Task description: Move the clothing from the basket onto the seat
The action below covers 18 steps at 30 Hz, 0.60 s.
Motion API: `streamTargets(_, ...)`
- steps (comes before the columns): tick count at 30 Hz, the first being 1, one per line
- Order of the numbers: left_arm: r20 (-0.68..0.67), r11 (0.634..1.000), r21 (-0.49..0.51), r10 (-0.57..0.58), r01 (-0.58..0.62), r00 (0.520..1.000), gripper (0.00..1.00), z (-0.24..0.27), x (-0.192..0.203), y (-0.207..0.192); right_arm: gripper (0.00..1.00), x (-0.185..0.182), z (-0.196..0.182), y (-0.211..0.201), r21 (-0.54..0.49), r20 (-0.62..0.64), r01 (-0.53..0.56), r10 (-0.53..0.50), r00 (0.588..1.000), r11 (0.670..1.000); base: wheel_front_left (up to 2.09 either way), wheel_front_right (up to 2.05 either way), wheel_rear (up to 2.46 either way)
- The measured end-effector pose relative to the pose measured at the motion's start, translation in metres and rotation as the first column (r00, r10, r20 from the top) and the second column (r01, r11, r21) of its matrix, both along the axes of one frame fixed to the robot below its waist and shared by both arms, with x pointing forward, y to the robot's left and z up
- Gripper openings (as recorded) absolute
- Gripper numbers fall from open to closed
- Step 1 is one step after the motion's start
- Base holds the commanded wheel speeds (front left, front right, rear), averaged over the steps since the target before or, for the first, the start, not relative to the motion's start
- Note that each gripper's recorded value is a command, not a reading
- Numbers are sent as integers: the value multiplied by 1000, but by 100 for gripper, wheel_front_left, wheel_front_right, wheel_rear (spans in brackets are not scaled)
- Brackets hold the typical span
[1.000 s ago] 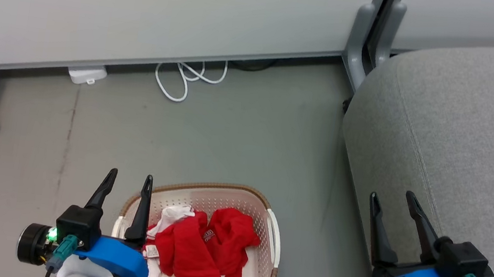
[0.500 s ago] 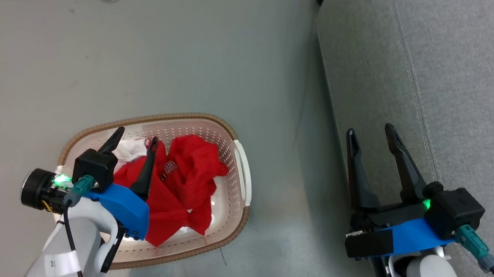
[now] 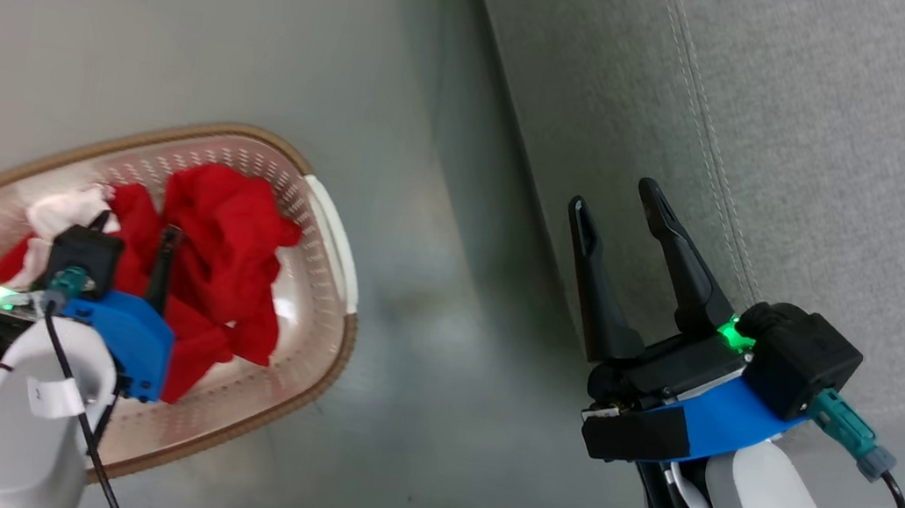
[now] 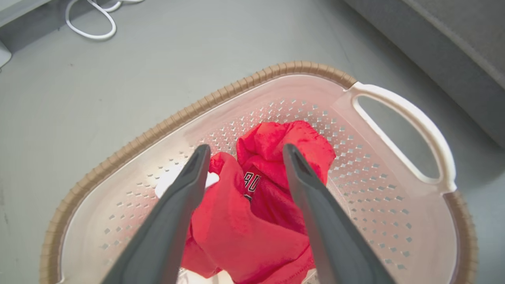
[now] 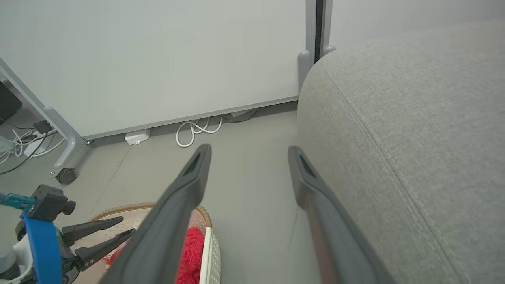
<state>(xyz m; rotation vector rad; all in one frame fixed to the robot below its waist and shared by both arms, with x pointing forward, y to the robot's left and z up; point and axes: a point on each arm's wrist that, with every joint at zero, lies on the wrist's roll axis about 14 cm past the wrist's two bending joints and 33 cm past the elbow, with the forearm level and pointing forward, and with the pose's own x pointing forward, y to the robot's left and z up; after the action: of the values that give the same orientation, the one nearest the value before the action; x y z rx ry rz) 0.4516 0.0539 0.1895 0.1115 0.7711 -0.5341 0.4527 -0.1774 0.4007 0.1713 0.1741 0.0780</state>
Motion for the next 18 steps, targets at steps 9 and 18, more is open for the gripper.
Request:
streamTargets(9,-138,991,127,-18,35,990,100,-61,-4,15,100,-1,-24,-19,-8,-64,51,-52,997,999,0,0,0)
streamTargets(18,-305,971,237,50,24,951,100,-104,-20,39,100,3,-43,-16,8,-102,42,-41,994,999,0,0,0)
